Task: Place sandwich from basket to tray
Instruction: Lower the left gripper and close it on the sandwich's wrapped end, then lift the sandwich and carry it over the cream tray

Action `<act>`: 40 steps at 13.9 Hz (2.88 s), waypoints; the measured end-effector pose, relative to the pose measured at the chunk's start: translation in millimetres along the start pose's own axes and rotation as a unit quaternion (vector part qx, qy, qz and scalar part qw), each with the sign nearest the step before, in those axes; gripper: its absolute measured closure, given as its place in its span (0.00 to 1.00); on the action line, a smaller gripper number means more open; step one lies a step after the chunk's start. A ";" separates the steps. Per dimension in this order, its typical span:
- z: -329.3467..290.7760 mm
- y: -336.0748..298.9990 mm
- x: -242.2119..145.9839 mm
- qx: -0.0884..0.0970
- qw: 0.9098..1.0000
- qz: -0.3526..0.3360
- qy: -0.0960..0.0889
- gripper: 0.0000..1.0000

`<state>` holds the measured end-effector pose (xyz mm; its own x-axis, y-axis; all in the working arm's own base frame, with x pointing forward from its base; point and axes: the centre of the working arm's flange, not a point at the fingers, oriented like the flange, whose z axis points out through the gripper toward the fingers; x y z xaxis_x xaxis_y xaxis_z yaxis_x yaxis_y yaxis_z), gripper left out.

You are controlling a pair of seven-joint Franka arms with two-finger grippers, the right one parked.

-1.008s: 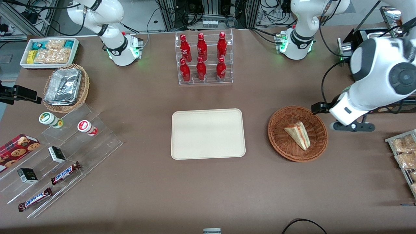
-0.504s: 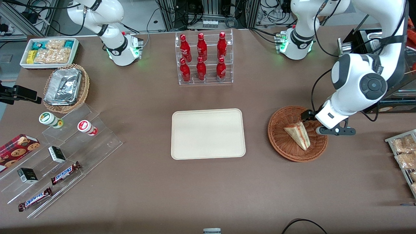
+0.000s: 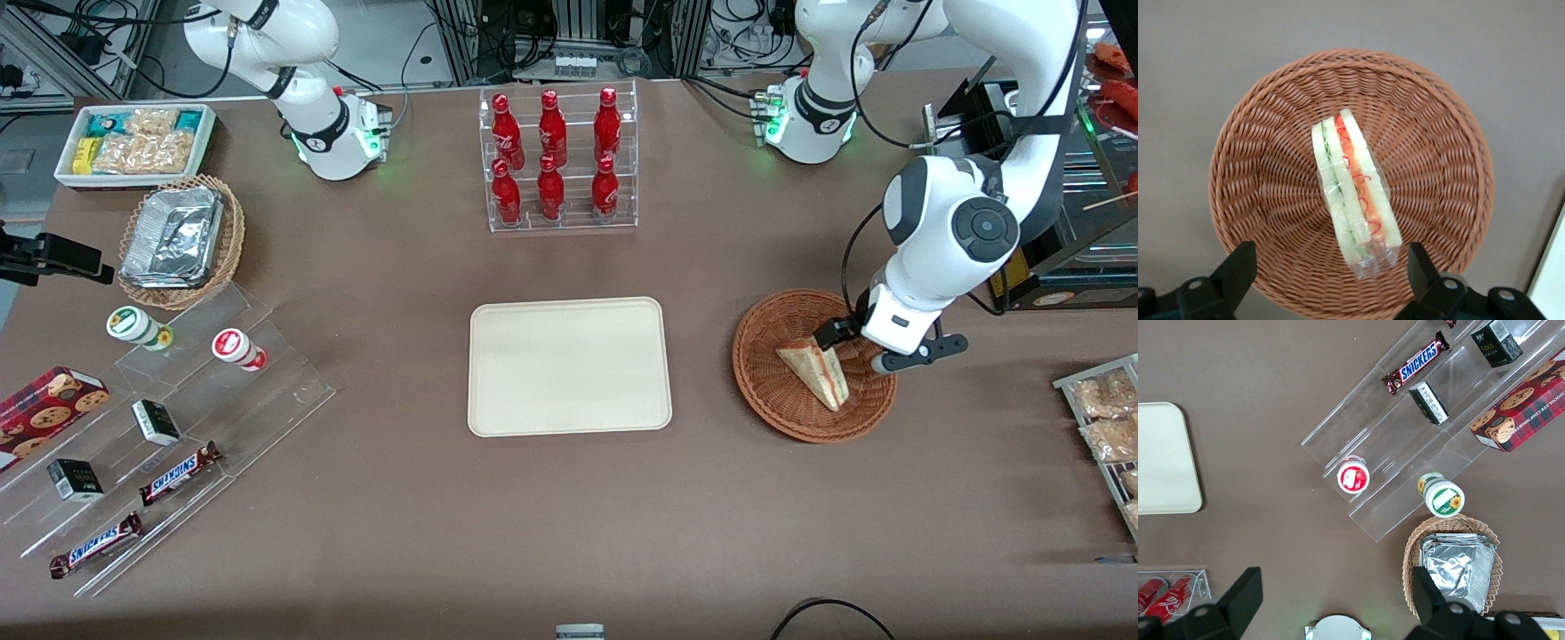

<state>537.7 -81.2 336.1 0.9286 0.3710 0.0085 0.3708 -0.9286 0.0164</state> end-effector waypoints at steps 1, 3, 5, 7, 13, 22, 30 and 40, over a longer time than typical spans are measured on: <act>0.7 4.6 -2.7 -0.002 0.999 -0.037 0.002 0.00; 5.6 12.0 -5.6 -0.008 0.994 -0.109 0.009 0.00; 17.1 19.5 -8.0 -0.013 0.989 -0.148 0.011 0.00; 27.4 25.4 -10.9 -0.011 0.988 -0.156 0.007 0.00; 51.7 24.8 -9.8 -0.005 0.986 -0.167 -0.001 0.00; 85.0 20.9 -8.2 0.003 0.985 -0.171 -0.013 0.22; 50.6 34.7 7.5 0.044 0.991 -0.124 -0.031 0.73; -18.1 158.2 1.8 0.055 0.997 0.012 -0.045 0.82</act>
<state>597.7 -227.3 356.8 0.9326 0.3514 -0.0825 0.3439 -0.9345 -0.0921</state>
